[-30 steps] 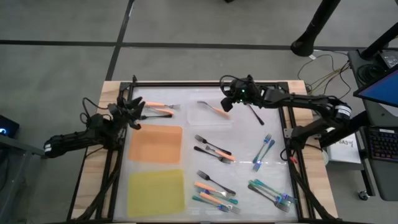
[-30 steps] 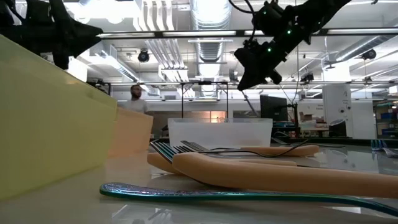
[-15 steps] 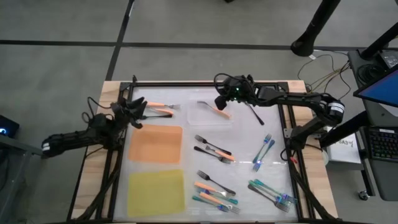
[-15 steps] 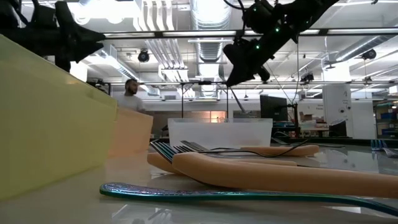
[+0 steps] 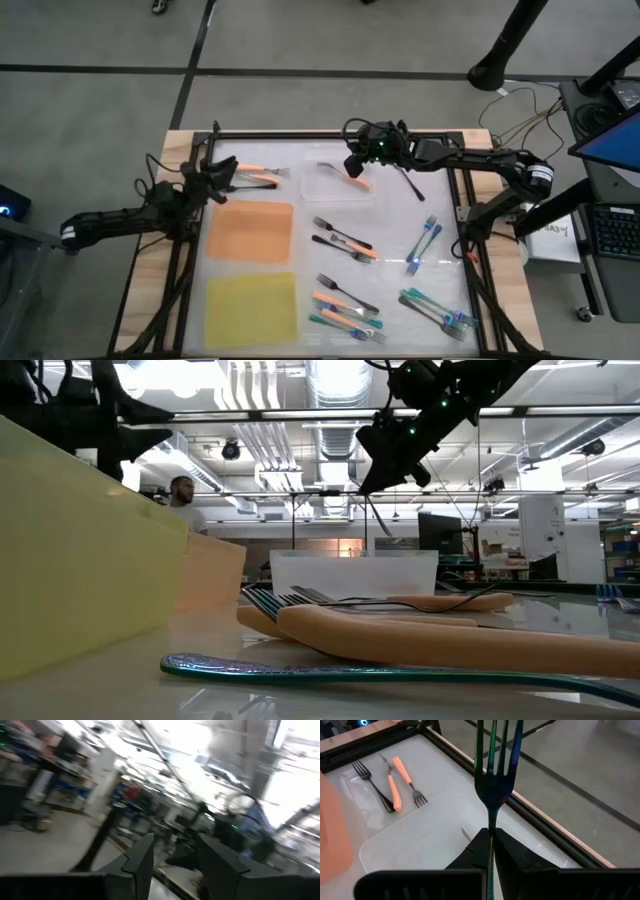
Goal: Sort silverware by color (type)
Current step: Put the blue fork into the orange bin
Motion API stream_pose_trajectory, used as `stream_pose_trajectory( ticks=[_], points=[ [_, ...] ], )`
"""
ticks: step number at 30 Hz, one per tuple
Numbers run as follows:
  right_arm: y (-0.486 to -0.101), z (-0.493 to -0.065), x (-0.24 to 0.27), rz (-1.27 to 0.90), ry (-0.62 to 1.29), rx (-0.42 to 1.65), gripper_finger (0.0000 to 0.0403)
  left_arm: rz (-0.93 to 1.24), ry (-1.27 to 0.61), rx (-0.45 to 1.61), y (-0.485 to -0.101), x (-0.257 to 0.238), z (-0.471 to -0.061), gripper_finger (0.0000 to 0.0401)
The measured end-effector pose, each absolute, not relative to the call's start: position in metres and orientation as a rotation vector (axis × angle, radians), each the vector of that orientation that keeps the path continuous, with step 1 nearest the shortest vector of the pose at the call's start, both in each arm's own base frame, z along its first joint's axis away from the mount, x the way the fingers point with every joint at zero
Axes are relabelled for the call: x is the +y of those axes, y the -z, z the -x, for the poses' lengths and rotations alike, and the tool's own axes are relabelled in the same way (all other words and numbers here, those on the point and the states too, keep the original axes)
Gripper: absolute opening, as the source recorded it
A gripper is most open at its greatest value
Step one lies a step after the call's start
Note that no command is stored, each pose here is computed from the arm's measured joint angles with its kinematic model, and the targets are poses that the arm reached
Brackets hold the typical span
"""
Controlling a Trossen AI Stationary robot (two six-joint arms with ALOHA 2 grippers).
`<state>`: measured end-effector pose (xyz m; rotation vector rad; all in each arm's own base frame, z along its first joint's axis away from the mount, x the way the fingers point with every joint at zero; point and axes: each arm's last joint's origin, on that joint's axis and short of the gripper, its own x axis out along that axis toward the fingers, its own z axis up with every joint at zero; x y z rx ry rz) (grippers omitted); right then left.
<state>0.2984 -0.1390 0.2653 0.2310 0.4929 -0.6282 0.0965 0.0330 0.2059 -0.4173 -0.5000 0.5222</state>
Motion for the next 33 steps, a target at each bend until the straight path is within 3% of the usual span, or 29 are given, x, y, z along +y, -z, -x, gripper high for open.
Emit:
stream_pose_trajectory(
  ticks=[8, 18, 33],
  points=[
    [-0.266, -0.301, -0.134, -0.234, 0.612, 0.479, 0.0009, 0.461, -0.457, -0.48, -0.204, 0.032, -0.101, 0.0132],
    [-0.278, -0.324, -0.082, -0.151, 0.504, 0.391, 0.0009, 0.48, -0.493, -0.399, -0.206, 0.036, -0.114, 0.0132],
    [-0.286, -0.348, -0.065, -0.051, 0.482, 0.221, 0.0009, 0.221, -0.677, -0.098, -0.234, 0.054, -0.184, 0.0132]
  ],
)
